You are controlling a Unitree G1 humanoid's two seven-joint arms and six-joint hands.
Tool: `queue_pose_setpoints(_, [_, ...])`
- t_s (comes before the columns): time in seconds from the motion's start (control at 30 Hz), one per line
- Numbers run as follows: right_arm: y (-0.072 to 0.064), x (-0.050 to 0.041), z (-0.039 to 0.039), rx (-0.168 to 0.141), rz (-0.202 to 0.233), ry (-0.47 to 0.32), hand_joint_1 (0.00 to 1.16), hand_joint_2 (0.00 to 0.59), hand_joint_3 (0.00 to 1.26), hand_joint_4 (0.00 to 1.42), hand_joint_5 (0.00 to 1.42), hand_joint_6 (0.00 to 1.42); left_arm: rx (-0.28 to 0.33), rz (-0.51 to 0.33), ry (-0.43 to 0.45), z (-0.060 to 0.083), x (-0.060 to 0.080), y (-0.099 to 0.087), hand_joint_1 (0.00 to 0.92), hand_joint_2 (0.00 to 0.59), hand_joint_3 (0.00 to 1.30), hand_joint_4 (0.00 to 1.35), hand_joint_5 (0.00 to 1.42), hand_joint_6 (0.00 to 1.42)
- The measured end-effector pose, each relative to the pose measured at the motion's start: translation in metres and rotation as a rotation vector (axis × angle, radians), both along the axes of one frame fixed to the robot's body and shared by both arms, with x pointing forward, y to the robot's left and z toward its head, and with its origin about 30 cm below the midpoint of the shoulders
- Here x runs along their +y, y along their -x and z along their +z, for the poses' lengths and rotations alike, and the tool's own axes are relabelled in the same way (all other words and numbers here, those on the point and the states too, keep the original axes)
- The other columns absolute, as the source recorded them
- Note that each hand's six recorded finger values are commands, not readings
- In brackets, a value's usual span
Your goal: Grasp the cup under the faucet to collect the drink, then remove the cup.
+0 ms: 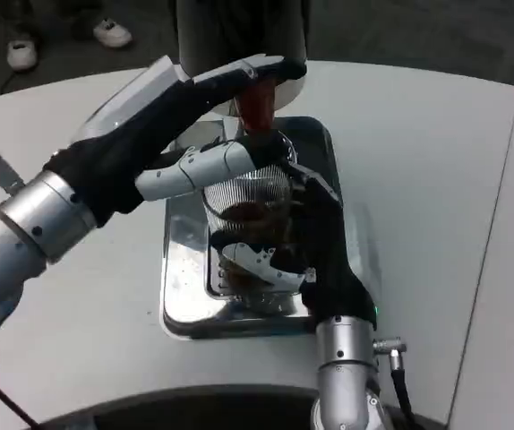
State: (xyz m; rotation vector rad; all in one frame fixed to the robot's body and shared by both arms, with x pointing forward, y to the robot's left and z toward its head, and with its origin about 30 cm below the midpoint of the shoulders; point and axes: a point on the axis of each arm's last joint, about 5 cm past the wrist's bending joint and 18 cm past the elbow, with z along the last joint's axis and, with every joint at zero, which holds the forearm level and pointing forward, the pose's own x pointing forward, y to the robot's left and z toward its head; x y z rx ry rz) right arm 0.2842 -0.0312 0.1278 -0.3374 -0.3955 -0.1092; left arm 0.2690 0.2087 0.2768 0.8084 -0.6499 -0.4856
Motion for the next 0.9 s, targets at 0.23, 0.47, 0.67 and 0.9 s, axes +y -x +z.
queue_pose_setpoints(0.23, [0.0, -0.0002, 0.0008, -0.009, -0.014, -0.008, 0.9, 0.158, 0.63, 0.72, 0.83, 0.74, 0.088, -0.023, 0.144, -0.006, 0.005, -0.001, 0.0, 0.07, 0.2, 0.03, 0.1, 0.05])
queue_pose_setpoints(0.47, [0.0, -0.0002, 0.0009, -0.011, -0.017, -0.01, 0.93, 0.133, 0.73, 0.8, 0.95, 0.9, 0.189, -0.076, 0.282, -0.012, 0.009, -0.001, 0.0, 0.08, 0.08, 0.0, 0.05, 0.01])
queue_pose_setpoints(0.67, [0.0, -0.0002, 0.0009, -0.012, -0.019, -0.01, 0.93, 0.133, 0.76, 0.82, 1.0, 0.95, 0.236, -0.103, 0.355, -0.016, 0.012, 0.002, 0.0, 0.083, 0.04, 0.0, 0.03, 0.0])
queue_pose_setpoints(0.9, [0.013, 0.0055, -0.0004, -0.065, 0.005, 0.001, 0.92, 0.131, 0.78, 0.82, 1.01, 0.96, 0.258, -0.131, 0.385, -0.02, 0.013, 0.007, 0.0, 0.09, 0.0, 0.0, 0.03, 0.0])
